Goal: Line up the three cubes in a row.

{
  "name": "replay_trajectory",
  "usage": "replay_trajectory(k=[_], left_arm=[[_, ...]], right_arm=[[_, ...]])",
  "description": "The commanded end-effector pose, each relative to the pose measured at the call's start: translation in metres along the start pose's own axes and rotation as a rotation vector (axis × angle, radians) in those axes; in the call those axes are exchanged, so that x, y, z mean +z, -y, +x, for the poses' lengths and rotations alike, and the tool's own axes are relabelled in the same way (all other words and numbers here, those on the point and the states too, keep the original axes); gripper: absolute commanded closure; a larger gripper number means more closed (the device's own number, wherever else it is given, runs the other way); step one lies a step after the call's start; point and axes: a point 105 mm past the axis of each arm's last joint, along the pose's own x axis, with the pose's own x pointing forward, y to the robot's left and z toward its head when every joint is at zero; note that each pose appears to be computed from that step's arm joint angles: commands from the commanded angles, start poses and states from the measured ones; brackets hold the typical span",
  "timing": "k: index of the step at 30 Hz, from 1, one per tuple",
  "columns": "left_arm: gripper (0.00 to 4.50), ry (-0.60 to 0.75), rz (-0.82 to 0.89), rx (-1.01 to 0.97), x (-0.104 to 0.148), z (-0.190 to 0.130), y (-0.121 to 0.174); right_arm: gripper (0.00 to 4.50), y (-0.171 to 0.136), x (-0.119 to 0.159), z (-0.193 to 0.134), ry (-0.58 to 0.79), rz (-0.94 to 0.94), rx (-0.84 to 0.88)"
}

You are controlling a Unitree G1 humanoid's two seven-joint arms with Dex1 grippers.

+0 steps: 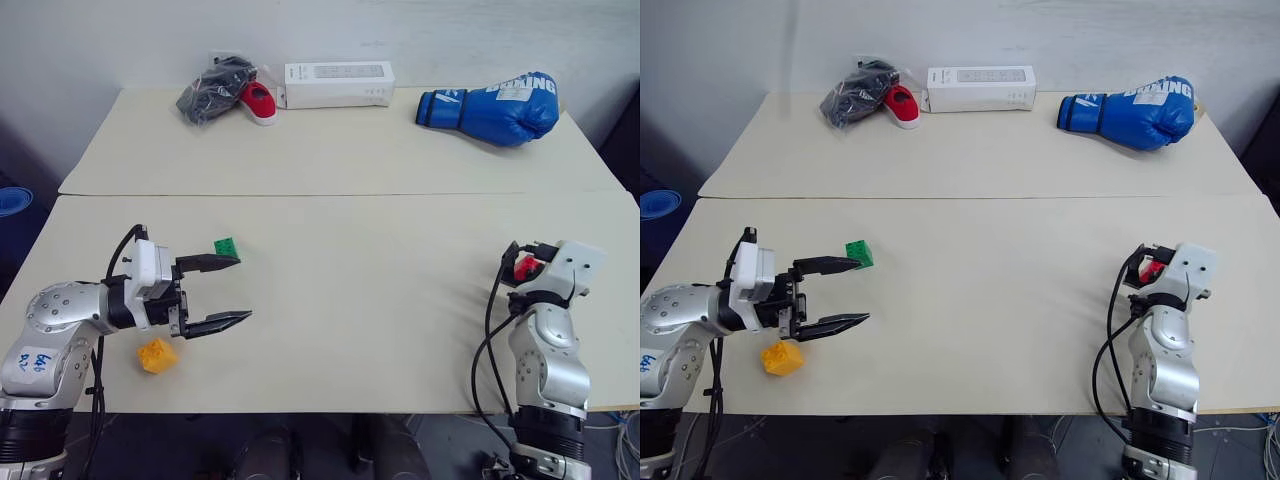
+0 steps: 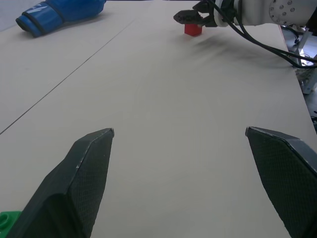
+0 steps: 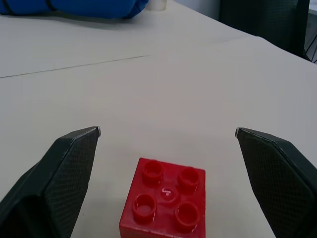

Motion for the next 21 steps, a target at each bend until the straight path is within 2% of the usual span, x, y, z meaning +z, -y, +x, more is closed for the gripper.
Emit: replay_trajectory(k=[1, 4, 9, 11, 14, 16, 18, 21], left_arm=[[0.02, 0.005, 0.046, 0.005, 0.009, -0.001, -0.001], [0.0, 0.005, 0.052, 0.001, 0.01, 0.0, -0.002], [0.0, 0.008, 0.059, 0.004, 0.011, 0.002, -0.004], [0.0, 0.007, 0.061, 0.009, 0.011, 0.001, -0.004], [0.0, 0.006, 0.061, 0.017, 0.01, 0.0, -0.005], [0.0, 0.005, 0.058, 0.021, 0.009, 0.0, -0.005], [0.0, 0.004, 0.055, 0.022, 0.007, 0.0, -0.004], [0.0, 0.008, 0.048, 0.019, 0.007, 0.001, -0.003]], right_arm=[[0.0, 0.002, 0.011, -0.004, 0.033, 0.037, -0.012], [0.59, 0.002, 0.011, -0.004, 0.029, 0.054, -0.019], [2.26, -0.003, 0.017, -0.005, 0.039, 0.048, 0.033], [2.94, -0.014, 0.026, -0.006, 0.06, 0.042, 0.148], [3.01, -0.054, 0.048, -0.014, 0.117, 0.007, 0.499], [3.01, -0.09, 0.06, -0.031, 0.156, -0.089, 0.845], [3.01, -0.116, 0.06, -0.056, 0.16, -0.235, 1.2], [3.01, -0.131, 0.046, -0.094, 0.159, -0.411, 1.652]])
